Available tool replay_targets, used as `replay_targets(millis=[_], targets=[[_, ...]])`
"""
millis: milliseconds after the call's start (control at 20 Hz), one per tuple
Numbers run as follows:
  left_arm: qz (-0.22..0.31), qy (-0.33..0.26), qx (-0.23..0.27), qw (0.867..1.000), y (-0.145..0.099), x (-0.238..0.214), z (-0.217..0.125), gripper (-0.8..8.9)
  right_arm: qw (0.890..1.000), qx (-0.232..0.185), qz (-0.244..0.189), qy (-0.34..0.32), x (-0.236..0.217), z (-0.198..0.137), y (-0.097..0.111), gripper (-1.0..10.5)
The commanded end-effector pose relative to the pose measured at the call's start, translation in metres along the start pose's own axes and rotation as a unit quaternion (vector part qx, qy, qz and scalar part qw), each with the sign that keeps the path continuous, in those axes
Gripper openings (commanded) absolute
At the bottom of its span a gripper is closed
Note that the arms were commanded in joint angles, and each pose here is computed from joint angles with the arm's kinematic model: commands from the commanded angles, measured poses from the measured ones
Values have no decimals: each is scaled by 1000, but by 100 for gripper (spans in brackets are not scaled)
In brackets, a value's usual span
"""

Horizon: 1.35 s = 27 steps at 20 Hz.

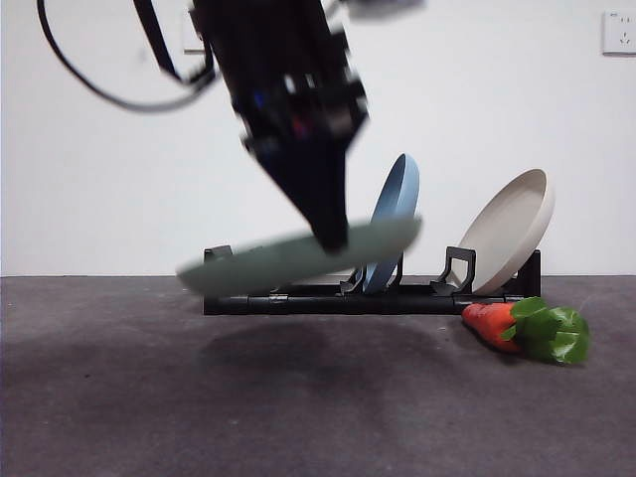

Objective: Take the green plate from the plate rack,put the plate on the table,take the carrot from the table,put the carrot in the plate

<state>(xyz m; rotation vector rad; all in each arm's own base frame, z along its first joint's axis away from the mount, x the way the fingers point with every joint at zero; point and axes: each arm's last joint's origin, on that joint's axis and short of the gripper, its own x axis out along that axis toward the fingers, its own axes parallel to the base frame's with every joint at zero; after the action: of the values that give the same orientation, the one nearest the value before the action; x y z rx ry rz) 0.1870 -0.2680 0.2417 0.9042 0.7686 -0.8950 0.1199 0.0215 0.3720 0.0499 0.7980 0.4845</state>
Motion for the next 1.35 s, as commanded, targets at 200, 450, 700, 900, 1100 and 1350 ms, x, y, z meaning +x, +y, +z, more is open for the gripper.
replay_targets(millis=[200, 450, 700, 900, 1100, 1350], targets=[[6, -4, 0, 1000, -16, 37, -15, -6, 1000, 2, 1, -2, -1, 0, 1, 619], [-11, 23, 2, 1000, -28, 65, -23, -6, 1000, 3, 2, 2, 1, 1, 0, 619], [-31, 22, -25, 999, -31, 67, -24, 97, 1000, 7, 2, 11, 6, 4, -2, 619], [-43, 34, -25, 998, -32, 66, -26, 409, 999, 18, 5, 38, 20, 10, -9, 619], [-32, 1, -38, 999, -23, 44, -14, 409, 998, 30, 6, 63, 43, 20, -19, 619], [-17, -51, -81, 995, -3, -26, 2, 408, 995, 46, 13, 90, 88, 38, -33, 619]])
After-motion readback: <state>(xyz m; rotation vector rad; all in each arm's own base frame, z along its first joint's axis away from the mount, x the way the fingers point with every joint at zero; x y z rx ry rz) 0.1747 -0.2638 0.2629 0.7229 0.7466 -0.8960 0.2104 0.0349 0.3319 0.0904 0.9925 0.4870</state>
